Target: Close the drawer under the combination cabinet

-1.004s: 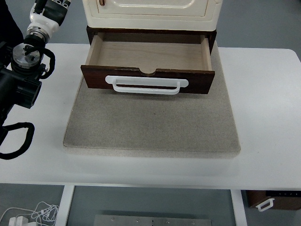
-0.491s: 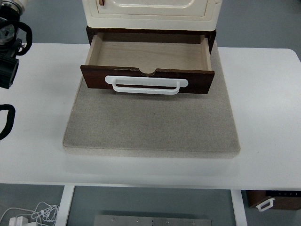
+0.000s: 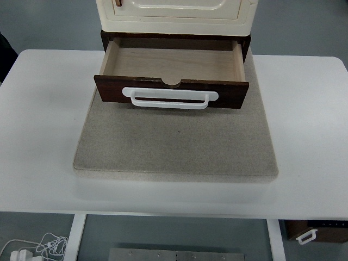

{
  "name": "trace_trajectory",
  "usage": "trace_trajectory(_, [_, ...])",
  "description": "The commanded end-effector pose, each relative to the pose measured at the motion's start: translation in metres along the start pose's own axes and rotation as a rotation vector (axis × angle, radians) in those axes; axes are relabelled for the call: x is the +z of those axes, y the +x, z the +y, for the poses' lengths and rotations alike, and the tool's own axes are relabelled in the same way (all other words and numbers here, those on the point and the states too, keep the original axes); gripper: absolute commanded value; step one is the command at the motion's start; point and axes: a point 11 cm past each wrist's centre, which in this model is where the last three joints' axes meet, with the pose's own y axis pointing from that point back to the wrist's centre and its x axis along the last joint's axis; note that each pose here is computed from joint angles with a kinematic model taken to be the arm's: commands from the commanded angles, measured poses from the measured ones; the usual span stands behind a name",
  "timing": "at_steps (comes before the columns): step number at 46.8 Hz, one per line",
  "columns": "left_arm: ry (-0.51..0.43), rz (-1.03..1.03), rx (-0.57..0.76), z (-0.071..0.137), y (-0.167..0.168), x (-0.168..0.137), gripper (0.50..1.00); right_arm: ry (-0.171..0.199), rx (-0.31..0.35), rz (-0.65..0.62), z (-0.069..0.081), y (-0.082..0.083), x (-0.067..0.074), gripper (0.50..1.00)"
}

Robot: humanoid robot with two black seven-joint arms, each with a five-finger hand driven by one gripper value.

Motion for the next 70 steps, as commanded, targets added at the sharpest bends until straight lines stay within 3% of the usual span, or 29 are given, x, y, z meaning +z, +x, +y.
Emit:
trace_trajectory(1, [0.010, -0.046, -0.061, -0.003, -0.019, 0.006, 1.000, 0.001, 0.000, 0.000, 0.000, 0.000, 0.000, 0.952])
trace_trajectory(11, [0.041, -0.168, -0.216, -0.005, -0.069, 0.008, 1.000, -0.001, 0.000, 0.000, 0.000, 0.000, 0.000, 0.952])
trace_trajectory(31, [0.131, -0.310, -0.409, 0.008, -0.125, -0.008, 1.000, -0.001, 0.000, 0.000, 0.000, 0.000, 0.000, 0.952])
trace_trajectory(44, [0.218, -0.462, -0.579, 0.027, -0.168, -0.042, 1.000, -0.001, 0.000, 0.000, 0.000, 0.000, 0.000, 0.952])
trace_trajectory(70, [0.479, -0.607, -0.908, 0.091, -0.217, -0.130, 1.000, 0.001, 0.000, 0.000, 0.000, 0.000, 0.000, 0.952])
